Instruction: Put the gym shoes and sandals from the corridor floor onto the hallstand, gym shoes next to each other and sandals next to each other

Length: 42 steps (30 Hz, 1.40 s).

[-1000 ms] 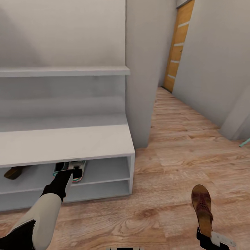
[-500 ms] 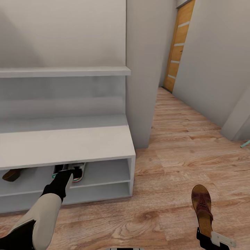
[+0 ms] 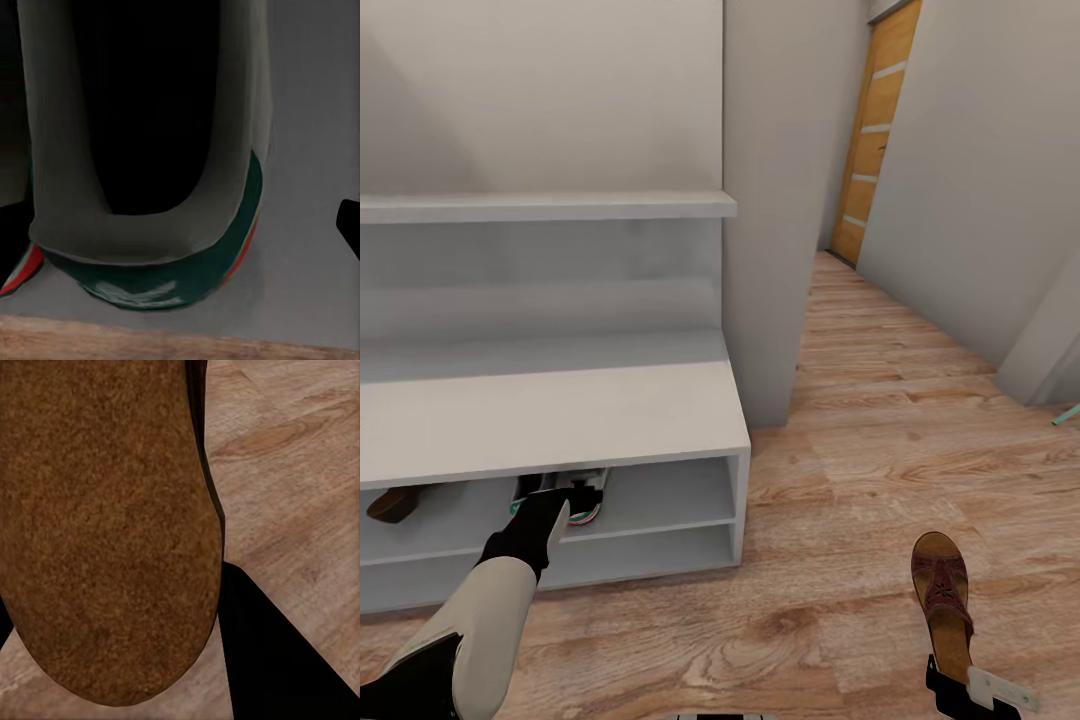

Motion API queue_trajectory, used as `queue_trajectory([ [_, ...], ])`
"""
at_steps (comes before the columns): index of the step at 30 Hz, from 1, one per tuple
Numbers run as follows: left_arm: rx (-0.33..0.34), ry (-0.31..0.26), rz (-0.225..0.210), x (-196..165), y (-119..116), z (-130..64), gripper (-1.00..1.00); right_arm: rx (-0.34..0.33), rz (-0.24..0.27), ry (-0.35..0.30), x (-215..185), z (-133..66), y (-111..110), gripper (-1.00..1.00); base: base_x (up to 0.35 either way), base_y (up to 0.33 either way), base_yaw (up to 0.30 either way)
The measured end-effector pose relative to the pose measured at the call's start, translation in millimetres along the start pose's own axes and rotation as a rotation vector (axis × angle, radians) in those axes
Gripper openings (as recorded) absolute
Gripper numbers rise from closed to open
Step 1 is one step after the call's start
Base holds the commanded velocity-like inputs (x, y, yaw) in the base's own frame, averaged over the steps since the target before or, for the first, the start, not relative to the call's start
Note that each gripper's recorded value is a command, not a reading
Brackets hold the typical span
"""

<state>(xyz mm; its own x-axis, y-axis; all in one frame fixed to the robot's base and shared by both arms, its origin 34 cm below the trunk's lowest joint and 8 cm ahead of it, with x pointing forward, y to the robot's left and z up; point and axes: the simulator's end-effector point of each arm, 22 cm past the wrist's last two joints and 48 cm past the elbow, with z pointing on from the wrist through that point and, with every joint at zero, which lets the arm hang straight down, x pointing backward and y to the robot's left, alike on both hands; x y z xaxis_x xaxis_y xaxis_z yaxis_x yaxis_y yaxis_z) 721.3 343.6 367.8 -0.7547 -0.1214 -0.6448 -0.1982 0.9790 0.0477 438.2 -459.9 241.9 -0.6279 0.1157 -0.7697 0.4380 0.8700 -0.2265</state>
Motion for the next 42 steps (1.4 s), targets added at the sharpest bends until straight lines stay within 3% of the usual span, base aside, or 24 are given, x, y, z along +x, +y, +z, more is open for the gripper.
queue_trajectory([
  [31,0.003,0.004,-0.004,3.6,-0.4,0.9,1.0,0.0,0.0,0.002,0.8,0.1,0.1,-1.0,-0.305,0.067,0.0],
  [38,0.017,-0.055,-0.015,50.4,4.5,4.8,1.0,0.0,-0.001,0.002,0.9,-0.1,0.1,-1.0,-0.233,0.054,0.0],
  [40,0.042,-0.053,-0.017,72.4,1.7,4.6,1.0,-0.001,-0.001,0.002,0.9,-0.2,0.5,-1.0,-0.064,0.014,0.0],
  [42,0.107,-0.033,-0.011,108.1,-8.1,2.3,1.0,-0.001,0.0,0.002,1.1,-0.3,0.8,-1.0,-0.029,0.006,0.0],
])
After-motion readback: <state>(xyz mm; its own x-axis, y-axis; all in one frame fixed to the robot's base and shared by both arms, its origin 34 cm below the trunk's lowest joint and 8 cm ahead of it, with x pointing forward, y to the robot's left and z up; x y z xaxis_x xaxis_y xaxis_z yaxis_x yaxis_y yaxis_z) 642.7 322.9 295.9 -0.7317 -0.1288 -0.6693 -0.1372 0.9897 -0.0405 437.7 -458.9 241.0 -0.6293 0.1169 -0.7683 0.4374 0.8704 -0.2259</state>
